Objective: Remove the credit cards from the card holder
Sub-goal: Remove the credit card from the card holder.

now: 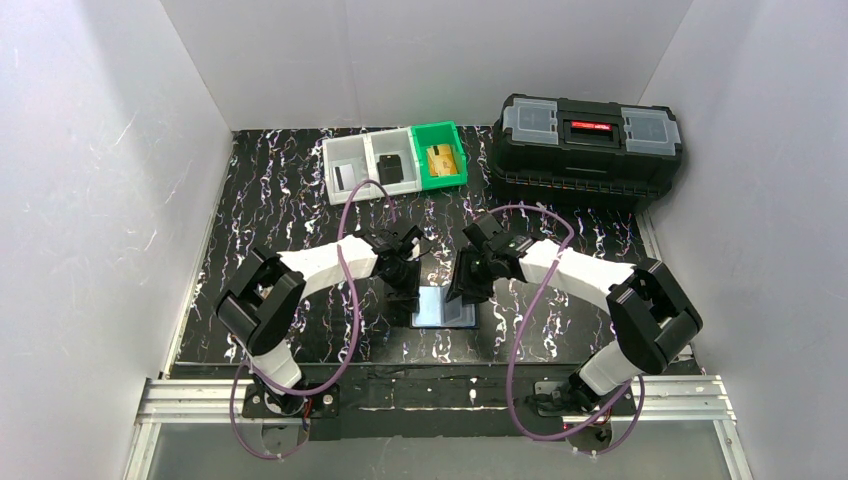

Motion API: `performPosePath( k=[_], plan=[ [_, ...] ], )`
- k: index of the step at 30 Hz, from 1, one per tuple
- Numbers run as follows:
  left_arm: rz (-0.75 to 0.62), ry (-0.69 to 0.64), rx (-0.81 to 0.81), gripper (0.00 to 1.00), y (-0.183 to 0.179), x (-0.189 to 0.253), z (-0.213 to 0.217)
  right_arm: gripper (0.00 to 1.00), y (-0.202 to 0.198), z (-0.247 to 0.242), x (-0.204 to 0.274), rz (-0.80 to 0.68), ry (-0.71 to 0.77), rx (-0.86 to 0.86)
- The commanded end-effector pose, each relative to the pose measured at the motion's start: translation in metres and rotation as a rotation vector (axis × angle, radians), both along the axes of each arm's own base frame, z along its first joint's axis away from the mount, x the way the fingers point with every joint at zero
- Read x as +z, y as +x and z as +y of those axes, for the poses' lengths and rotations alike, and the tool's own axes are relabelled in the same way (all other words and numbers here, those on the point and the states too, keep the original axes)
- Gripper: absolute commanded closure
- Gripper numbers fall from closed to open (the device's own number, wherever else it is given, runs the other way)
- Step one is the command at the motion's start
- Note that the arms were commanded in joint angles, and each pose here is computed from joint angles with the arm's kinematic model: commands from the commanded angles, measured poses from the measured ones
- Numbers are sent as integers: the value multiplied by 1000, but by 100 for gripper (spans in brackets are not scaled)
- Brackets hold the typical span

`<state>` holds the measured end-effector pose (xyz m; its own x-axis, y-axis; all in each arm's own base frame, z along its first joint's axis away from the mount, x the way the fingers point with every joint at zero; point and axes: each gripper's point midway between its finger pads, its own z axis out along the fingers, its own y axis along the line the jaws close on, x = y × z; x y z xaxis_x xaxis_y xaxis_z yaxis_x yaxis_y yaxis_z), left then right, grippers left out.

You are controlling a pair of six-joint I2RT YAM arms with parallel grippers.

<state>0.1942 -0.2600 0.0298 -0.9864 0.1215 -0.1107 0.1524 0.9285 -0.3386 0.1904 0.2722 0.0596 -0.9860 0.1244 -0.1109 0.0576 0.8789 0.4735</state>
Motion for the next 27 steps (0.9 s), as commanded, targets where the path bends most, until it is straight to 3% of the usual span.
performPosePath(
  k=[1, 6, 10, 14, 18, 27],
  plan=[
    [-41, -6, -1, 85, 2, 18, 8, 55, 10, 21, 23, -28, 64, 24],
    [-89, -3, 25, 85, 4, 41, 21, 53, 10, 43, 27, -25, 81, 65],
    [-190, 54, 71, 83, 6, 76, 56, 52, 14, 75, 27, -4, 100, 122],
    [-219, 53, 71, 81, 2, 92, 64, 47, 17, 85, 26, 7, 106, 138],
    [-204, 9, 55, 81, 3, 93, 54, 41, 21, 80, 31, -13, 105, 122],
    [-139, -77, -2, 83, 17, 74, 11, 41, 9, 46, 19, 12, 159, 69]
  ],
)
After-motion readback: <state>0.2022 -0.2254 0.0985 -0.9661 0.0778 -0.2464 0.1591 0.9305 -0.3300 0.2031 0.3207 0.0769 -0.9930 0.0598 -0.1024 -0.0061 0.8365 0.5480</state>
